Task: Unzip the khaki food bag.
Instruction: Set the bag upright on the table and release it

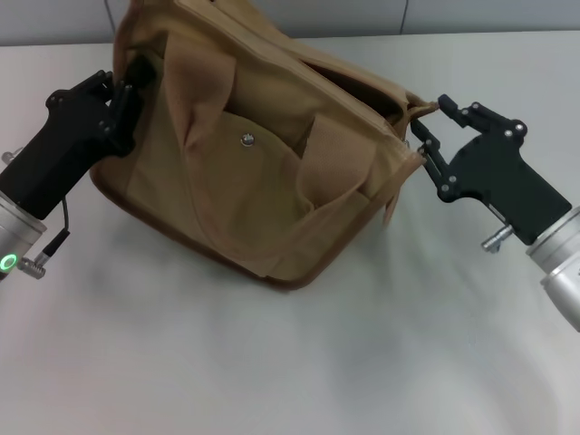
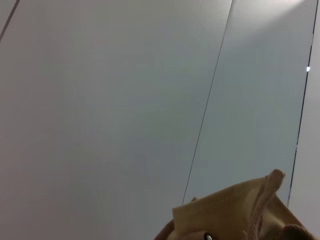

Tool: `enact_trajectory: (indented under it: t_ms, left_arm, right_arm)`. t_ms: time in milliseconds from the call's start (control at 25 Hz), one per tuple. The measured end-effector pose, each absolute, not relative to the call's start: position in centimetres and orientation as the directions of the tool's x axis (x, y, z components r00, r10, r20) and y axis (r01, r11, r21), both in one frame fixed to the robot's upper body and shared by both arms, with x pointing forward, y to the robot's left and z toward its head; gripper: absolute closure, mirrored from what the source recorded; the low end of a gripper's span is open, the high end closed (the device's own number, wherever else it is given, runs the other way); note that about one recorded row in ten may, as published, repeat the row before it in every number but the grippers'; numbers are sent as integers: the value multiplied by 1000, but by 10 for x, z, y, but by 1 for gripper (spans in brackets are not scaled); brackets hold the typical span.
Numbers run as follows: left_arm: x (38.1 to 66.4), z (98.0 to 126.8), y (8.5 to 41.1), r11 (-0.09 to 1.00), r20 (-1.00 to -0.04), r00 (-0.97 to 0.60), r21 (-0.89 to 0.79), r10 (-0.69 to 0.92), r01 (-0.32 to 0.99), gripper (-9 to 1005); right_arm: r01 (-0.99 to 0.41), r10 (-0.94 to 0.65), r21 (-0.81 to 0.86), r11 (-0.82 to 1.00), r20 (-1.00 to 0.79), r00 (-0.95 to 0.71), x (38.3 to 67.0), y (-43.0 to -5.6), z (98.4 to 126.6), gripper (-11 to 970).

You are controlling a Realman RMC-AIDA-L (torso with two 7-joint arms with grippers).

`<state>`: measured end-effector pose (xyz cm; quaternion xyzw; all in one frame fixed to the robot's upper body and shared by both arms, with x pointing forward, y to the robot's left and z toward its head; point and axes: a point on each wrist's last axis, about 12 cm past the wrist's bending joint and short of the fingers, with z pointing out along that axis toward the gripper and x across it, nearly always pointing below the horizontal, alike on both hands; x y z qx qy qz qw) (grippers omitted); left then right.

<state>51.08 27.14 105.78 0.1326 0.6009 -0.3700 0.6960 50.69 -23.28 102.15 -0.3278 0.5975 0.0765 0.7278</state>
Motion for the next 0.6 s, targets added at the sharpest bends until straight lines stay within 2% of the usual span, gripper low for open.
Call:
enact_trajectory:
  t_ms: [160,360,600]
  left_arm:
    - [509,1057,271,691,-934,0,-264,-357,673,923]
    - [509,1056,271,690,-934,-2,-265,-357,673,923]
    - [509,1056,271,689,-934,-2,-265,-356,674,922]
  right_arm:
    - [-505,-278,-380,775,-922,268,512,-230,1023,555]
    - [-517,-278,-376,769,-925,258,520,-226,1025,785]
    - [-527,-274,-377,762,-925,265,523,-224,1027,894]
